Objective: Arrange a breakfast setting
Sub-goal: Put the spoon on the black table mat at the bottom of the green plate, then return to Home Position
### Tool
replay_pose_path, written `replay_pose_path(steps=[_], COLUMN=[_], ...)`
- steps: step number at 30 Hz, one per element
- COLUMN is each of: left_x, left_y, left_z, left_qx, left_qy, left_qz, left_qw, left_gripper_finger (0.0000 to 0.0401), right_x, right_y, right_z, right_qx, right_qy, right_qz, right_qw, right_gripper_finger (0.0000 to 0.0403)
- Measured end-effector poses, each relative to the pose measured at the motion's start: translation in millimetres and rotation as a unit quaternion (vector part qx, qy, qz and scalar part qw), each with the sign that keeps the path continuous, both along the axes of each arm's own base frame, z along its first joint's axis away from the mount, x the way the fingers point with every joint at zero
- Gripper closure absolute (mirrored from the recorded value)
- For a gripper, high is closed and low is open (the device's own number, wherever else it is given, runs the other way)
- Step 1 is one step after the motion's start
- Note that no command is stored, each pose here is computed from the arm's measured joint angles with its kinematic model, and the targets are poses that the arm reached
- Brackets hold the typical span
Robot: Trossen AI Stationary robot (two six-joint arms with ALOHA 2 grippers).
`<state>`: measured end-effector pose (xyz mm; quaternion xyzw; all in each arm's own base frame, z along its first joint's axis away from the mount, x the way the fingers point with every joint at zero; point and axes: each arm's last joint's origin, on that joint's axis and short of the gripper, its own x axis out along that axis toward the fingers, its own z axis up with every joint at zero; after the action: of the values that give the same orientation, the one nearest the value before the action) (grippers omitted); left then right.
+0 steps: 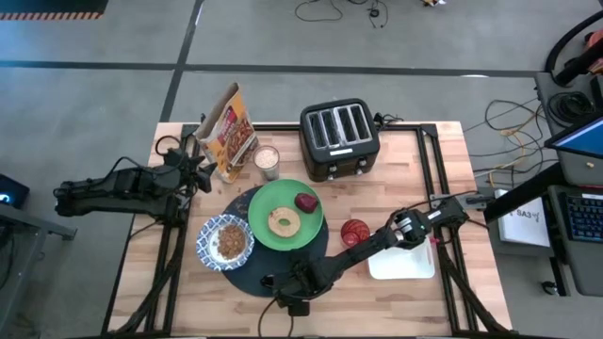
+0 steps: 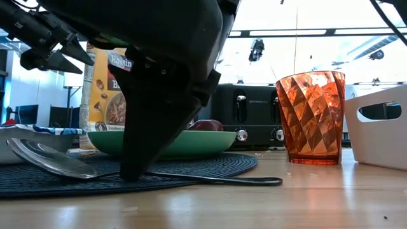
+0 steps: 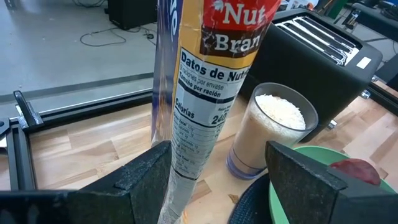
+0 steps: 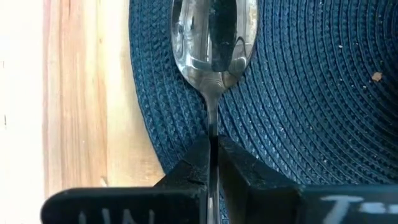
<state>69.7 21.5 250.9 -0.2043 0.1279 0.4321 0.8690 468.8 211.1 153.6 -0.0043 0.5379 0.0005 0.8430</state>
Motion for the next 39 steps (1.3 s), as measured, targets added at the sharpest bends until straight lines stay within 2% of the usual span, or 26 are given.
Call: replay_pose_path(steps=[9,17,21,24,29,33,37,39], left_x=[0,0,0,0,0,0,-1,-1], left_y=[0,0,0,0,0,0,0,0], left_z=[0,0,0,0,0,0,-1,-3], left_qx=[0.000,0.000,0.000,0.000,0.000,-0.001,-0.010,-0.022], left_qy=[0.000,-0.001,-0.001,-0.001,-0.001,-0.002,-0.006,-0.003], left_qz=[0.000,0.000,0.000,0.000,0.000,0.000,0.005,0.006], left_qw=[1.000,1.000,1.000,1.000,1.000,1.000,1.000,1.000], left_gripper_finger=[0.0159,0.0159,0.0159,0.0159,0.0159,0.0159,0.0159,0.0159], right_x=[7,19,24,26,26,23,12,6], right_y=[-9,-23,-28,-30,-32,-34,-39,-44], right_z=[18,21,18,17,14,20,52,73], right_qx=[-0.010,-0.059,-0.066,-0.064,-0.057,-0.083,-0.153,-0.165], right_qy=[-0.007,-0.035,-0.054,-0.064,-0.058,-0.049,-0.062,-0.075], right_qz=[0.015,0.115,0.130,0.127,0.099,0.110,0.107,0.112], right_qw=[1.000,0.991,0.988,0.988,0.992,0.989,0.980,0.977], right_gripper_finger=[0.0393,0.0393,0.0389,0.0371,0.0316,0.0276,0.0258,0.0256])
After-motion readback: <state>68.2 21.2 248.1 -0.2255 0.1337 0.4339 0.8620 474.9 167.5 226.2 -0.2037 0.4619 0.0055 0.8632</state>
